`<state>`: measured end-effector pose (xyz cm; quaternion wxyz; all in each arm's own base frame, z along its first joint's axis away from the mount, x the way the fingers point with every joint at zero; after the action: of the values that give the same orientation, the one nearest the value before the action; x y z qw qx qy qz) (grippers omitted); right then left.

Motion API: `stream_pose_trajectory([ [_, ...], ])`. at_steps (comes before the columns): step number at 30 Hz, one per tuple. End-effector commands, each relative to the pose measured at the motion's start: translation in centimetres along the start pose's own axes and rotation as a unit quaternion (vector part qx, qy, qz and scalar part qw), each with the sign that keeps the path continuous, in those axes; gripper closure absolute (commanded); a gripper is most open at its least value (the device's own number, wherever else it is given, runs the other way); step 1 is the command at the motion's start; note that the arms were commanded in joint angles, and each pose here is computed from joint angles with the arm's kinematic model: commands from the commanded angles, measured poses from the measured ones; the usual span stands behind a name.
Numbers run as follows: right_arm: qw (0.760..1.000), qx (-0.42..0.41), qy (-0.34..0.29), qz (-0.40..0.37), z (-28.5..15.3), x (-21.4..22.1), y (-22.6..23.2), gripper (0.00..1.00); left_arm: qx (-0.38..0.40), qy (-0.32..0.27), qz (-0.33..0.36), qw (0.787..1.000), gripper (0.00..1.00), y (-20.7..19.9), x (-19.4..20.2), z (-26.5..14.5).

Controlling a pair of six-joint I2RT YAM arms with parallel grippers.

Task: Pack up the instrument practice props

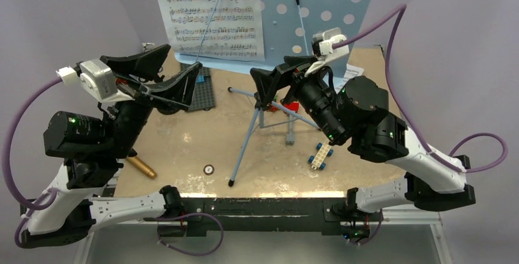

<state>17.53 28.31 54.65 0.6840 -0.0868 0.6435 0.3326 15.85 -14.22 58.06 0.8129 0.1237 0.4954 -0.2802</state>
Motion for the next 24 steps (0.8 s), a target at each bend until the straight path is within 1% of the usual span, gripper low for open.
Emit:
stream_pose_trajectory([
  [1, 0.999, 0.013, 0.021, 0.027, 0.6, 1.1, -0.9, 0.07, 0.01, -0.038, 0.021, 0.999, 0.11, -0.5, -2.0, 1.1],
  [6, 1.0, 0.019, 0.006, 0.019, 1.2, 0.8, -0.9, 0.05, 0.001, -0.031, 0.064, 0.997, 0.1, -0.8, -1.8, 2.9],
  [9, 0.999, 0.041, 0.0, -0.002, 2.1, 0.6, -1.1, 0.04, -0.01, -0.018, 0.105, 0.994, 0.1, -0.8, -1.1, 4.1],
  [10, 0.999, 0.048, -0.001, -0.006, 2.2, 0.3, -1.2, 0.04, -0.02, -0.011, 0.122, 0.992, 0.1, -0.6, -0.8, 4.5],
  [11, 0.999, 0.052, 0.0, -0.01, 2.5, 0.4, -1.2, 0.04, -0.031, -0.02, 0.124, 0.992, 0.11, -0.5, -1.1, 5.0],
  [13, 0.999, 0.053, -0.001, -0.01, 2.7, 0.2, -1.0, 0.04, -0.059, -0.015, 0.149, 0.987, 0.13, 0.1, -0.7, 5.8],
  [17, 0.999, 0.052, -0.001, -0.01, 2.8, 0.3, -0.9, 0.03, -0.09, -0.01, 0.202, 0.975, 0.2, 0.6, 0.0, 7.0],
  [24, 0.999, 0.053, 0.004, -0.009, 2.5, 0.7, -1.2, 0.03, -0.137, -0.008, 0.256, 0.957, 0.38, 1.6, 0.5, 8.0],
])
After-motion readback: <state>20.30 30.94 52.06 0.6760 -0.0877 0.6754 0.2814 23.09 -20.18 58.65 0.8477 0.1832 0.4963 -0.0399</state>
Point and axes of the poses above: each gripper's point midway between its finger pads, its own z axis out along the fingers, its own y axis along the line the jaws close on, x = y × z, the point moved 1 cm from there along -z, back along the fingers, and after that the axes turned 4 degrees about z, right-handed, at the moved point
